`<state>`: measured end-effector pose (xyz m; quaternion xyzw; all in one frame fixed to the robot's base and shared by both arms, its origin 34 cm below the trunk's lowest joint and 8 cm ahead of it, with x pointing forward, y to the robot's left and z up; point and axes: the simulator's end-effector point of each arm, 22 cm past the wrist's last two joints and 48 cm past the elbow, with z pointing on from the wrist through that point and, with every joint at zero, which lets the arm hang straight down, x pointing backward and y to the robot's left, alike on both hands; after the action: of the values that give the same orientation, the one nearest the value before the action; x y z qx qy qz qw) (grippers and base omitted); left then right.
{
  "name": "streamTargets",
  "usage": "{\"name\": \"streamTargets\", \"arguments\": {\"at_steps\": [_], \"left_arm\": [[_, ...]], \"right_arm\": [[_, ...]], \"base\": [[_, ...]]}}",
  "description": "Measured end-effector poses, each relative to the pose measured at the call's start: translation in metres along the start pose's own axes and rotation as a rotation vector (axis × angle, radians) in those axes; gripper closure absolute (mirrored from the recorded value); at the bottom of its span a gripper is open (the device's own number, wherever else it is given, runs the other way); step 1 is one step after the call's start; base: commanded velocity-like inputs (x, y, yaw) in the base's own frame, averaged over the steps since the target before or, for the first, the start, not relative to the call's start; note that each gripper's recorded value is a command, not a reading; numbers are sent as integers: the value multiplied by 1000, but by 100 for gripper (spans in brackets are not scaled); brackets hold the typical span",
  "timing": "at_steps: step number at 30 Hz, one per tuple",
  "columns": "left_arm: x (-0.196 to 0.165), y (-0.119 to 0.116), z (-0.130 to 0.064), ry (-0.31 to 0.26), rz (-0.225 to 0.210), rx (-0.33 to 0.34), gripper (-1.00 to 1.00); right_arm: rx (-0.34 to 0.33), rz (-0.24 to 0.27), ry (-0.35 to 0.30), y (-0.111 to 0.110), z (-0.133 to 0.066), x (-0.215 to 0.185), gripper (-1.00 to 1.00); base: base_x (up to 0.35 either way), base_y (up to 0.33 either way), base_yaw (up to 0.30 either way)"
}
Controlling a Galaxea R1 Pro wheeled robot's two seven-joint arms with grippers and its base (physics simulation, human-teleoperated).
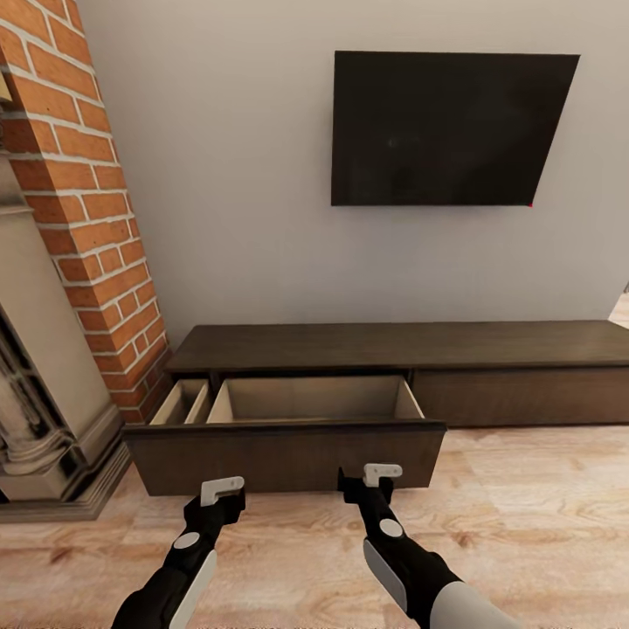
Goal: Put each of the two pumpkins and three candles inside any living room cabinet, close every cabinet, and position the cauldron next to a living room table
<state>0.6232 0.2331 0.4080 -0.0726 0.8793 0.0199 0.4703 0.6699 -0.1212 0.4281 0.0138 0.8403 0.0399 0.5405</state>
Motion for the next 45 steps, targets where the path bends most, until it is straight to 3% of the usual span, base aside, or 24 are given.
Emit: {"name": "streamTargets", "arguments": {"at_steps": [6,9,14,38,45], "left_arm": [[12,-4,4,-5,9,17,-100],[17,-21,4,-6,25,82,-100],[18,-31,3,-6,32,123,-100],[14,-32,3,-30,29,124,-100],[13,-32,3,-31,29,122,-100]], "right_arm": [[12,-17,24,-8,1,28,-100],[14,-20,29,-9,1,35,-100],[14,-18,30,-8,1,36,-100],[18,-4,38,-8,1,38,-100],[51,27,51,-24,3,40,-100]], "base": [[0,0,0],[0,0,0],[0,0,0],[106,39,0],[5,1,0]]}}
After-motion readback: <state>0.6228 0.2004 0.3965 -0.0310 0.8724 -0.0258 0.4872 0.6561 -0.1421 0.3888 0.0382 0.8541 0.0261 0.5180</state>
